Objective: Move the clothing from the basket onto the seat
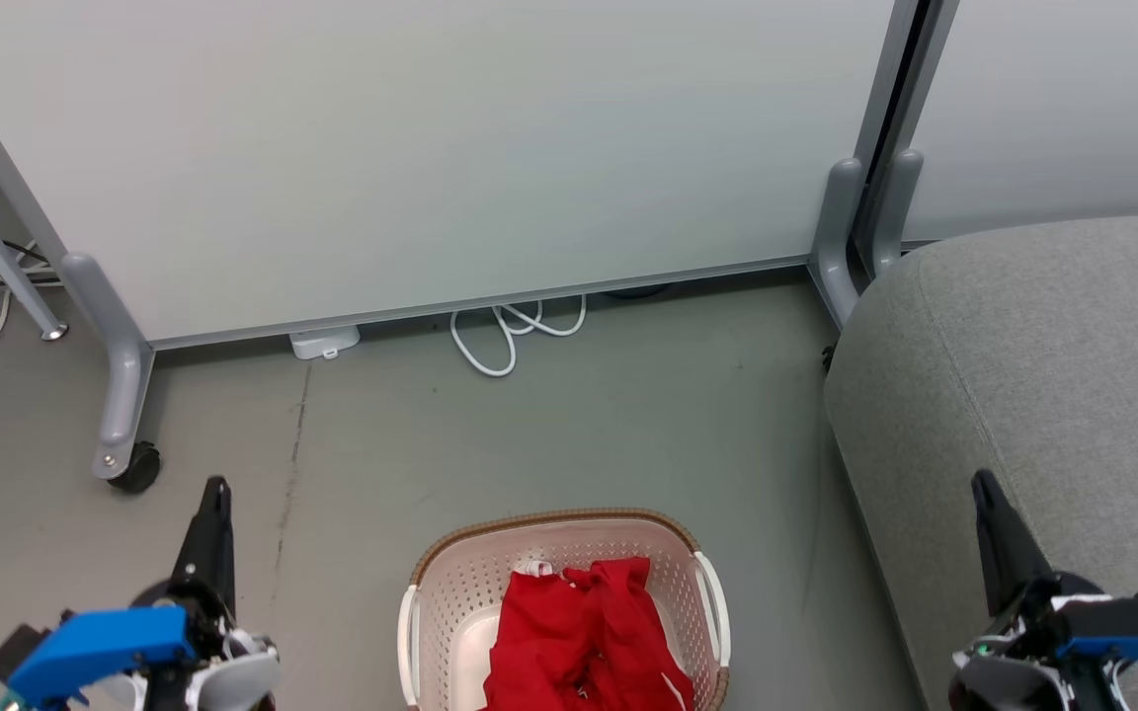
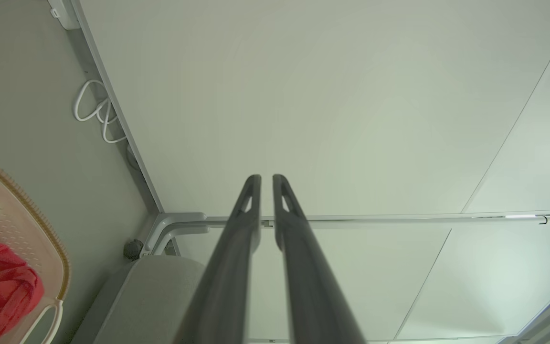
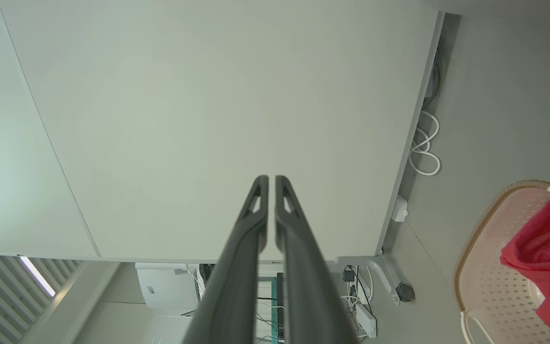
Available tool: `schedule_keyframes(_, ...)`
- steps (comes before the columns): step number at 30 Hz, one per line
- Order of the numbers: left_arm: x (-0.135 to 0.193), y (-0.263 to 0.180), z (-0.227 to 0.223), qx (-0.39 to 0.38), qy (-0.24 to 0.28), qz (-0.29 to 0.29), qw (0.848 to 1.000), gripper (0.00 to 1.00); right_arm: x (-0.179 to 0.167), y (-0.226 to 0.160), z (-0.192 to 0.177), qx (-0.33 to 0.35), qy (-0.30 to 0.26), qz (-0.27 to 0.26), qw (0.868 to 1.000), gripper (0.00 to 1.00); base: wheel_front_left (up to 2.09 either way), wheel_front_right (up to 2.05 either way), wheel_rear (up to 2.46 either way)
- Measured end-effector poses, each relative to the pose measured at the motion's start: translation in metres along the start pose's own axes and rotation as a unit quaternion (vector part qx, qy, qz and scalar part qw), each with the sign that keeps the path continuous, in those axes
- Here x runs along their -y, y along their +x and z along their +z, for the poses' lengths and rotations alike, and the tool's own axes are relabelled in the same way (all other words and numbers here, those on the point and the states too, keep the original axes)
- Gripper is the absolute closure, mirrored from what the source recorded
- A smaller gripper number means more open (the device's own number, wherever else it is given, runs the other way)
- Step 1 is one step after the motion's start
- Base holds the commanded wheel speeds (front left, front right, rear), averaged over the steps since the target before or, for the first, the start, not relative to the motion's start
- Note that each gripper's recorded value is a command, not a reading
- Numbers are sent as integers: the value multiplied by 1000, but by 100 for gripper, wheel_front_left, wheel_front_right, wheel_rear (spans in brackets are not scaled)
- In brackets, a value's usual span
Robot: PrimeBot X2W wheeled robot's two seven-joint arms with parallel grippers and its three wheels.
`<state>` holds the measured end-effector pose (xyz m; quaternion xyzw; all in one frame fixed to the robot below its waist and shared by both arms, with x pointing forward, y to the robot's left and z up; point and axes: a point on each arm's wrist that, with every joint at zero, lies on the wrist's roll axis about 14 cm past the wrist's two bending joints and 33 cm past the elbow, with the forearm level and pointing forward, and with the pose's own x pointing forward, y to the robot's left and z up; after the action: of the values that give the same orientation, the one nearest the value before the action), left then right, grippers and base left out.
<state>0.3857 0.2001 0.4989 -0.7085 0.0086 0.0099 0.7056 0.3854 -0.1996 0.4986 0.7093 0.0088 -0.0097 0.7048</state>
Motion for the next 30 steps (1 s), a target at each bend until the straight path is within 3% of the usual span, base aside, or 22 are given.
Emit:
schedule_keyframes(5, -31, -15, -1, 4, -7, 45, 999, 0, 27, -12, -1, 1, 4, -40, 999, 0, 0, 0, 0)
schedule_keyframes(14, -30, -15, -5, 9, 12, 45, 999, 0, 26, -12, -9, 0, -25, -40, 999, 0, 0, 0, 0)
schedule_keyframes(30, -24, -12, -10, 6, 157, 46, 986, 0, 21, -9, -13, -2, -174, -32, 984, 0, 0, 0, 0)
